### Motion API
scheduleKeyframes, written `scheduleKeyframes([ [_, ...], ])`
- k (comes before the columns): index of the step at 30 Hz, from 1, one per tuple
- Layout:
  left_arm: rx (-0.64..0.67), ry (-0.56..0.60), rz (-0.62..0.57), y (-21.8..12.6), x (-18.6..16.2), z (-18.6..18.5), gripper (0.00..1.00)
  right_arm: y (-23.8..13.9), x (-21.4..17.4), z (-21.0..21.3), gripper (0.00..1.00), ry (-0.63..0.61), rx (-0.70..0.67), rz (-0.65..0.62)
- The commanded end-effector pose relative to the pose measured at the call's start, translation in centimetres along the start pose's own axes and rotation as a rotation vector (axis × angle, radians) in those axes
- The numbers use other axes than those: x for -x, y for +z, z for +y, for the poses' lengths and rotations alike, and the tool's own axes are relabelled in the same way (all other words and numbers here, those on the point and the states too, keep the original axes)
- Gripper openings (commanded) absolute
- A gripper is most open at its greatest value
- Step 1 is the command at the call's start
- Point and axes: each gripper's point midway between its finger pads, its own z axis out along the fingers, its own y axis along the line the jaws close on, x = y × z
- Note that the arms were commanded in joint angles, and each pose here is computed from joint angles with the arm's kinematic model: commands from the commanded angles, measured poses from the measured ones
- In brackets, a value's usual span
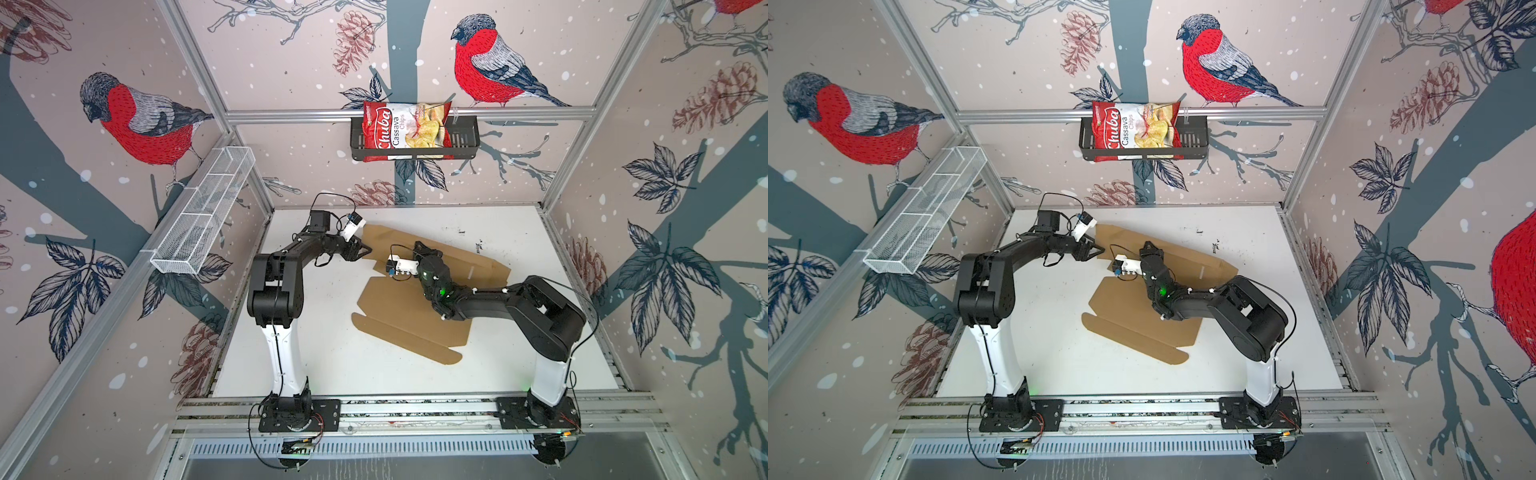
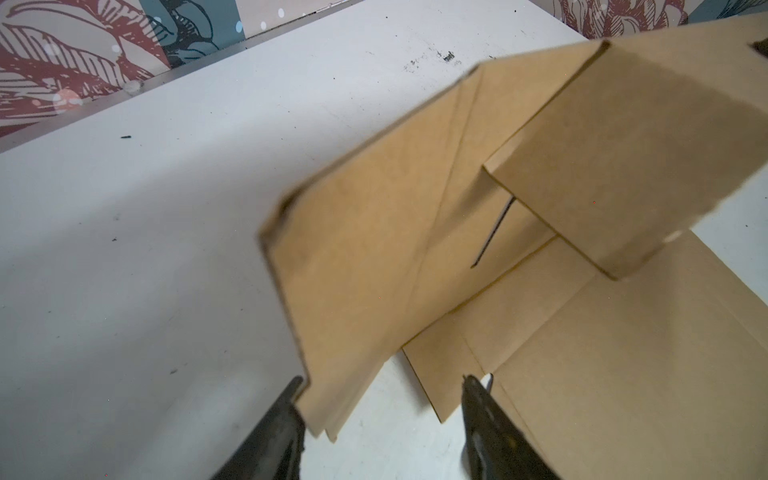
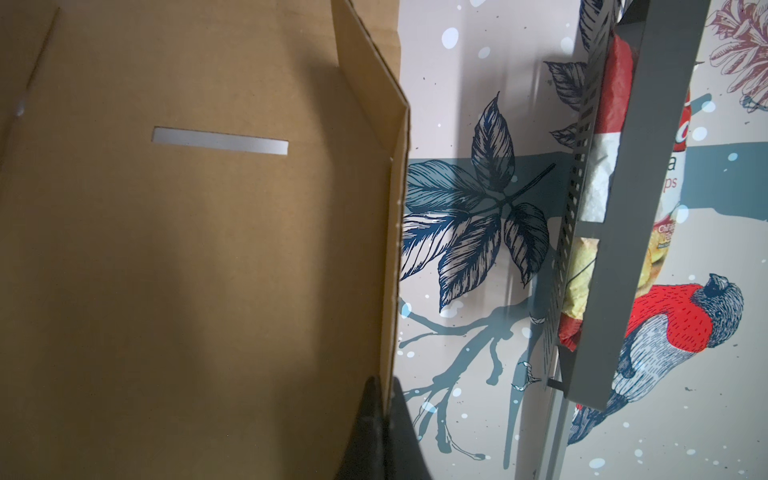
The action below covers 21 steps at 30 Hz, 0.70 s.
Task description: Fold the paper box
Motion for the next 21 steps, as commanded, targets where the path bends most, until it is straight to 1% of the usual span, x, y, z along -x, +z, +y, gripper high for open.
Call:
scheduleKeyframes([
  [1, 0.000, 0.046, -0.035, 0.2, 1.0, 0.3, 0.57, -0.2, 0.2, 1.5, 0.00, -0.020, 0.056, -0.018],
  [4, -0.003, 0.063, -0.041, 0.2, 1.2, 0.1, 0.51, -0.2, 0.2, 1.6, 0.00, -0.021, 0.060, -0.017],
  [7, -0.009, 0.072, -0.048, -0.2, 1.4, -0.5, 0.39, -0.2, 0.3, 1.4, 0.00, -0.018, 0.058, -0.019],
  [9, -0.007, 0.082, -0.059, -0.4, 1.3, -1.2, 0.35, -0.2, 0.3, 1.2, 0.00, -0.016, 0.055, -0.019],
  [11, 0.006, 0.093, -0.061, -0.6, 1.4, -1.4, 0.29, -0.2, 0.3, 1.1, 0.00, -0.015, 0.054, -0.021],
  [16, 0.008, 0.098, -0.073, -1.3, 1.5, -2.7, 0.25, -0.2, 0.3, 0.9, 0.00, -0.012, 0.052, -0.021],
  [21, 0.052, 0.097, -0.079, -1.8, 1.4, -2.7, 0.20, -0.2, 0.4, 0.7, 0.00, -0.008, 0.047, -0.023],
])
